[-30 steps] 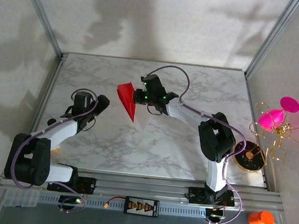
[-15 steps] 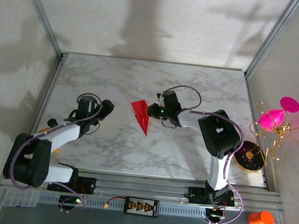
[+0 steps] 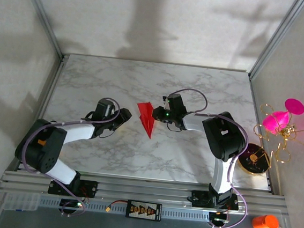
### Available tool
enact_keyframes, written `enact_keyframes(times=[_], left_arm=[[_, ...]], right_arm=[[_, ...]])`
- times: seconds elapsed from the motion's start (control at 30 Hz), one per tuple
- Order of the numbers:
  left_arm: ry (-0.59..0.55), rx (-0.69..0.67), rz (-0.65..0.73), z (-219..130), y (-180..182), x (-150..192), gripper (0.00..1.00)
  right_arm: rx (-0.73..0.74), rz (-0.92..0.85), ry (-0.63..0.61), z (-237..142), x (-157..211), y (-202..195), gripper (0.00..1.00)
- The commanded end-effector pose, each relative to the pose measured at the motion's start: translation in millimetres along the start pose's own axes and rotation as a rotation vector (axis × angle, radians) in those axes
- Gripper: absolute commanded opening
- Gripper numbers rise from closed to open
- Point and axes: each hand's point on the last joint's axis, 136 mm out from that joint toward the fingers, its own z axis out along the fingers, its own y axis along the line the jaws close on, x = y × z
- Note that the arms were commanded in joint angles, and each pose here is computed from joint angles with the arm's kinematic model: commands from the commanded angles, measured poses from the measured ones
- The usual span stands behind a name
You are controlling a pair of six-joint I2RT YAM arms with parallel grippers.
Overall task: Fold a paper plane with a square sheet of paper (pick it up from the middle)
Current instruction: Turn over the paper plane at the top-center of the table, then move the paper plane to the top-center of the table.
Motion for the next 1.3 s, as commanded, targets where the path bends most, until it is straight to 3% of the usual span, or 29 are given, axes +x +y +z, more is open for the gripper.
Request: enact_keyframes(times=[0.0,0.23,0.43,0.67,0.97,1.27], left_arm=[[0.053,0.074,-0.002,10.1,-25.7,9.4,0.59],[0.119,0.102,0.005,32.9,-43.5,24.7,0.39],[0.169,0.118,0.010,46.8,-53.0,36.2,0.33],[0.199,0.155,0.031,53.0,-68.2,42.9,0.33],[0.215,0.116,0.097,62.1,-74.7,47.1,0.47],[0.202,-0.047,0.091,82.3,-50.8,40.3,0.35]], right_arm=[[0.054,0.008,-0.004,-5.3,-0.1,-13.6,0.10],[0.076,0.029,0.006,-4.3,4.3,-24.9,0.07],[0.084,0.028,0.010,-4.6,5.3,-28.1,0.07],[0.085,0.028,0.015,-4.4,6.5,-29.4,0.07],[0.086,0.024,0.016,-4.7,6.0,-29.1,0.07],[0.088,0.027,0.017,-3.9,6.0,-29.7,0.06]])
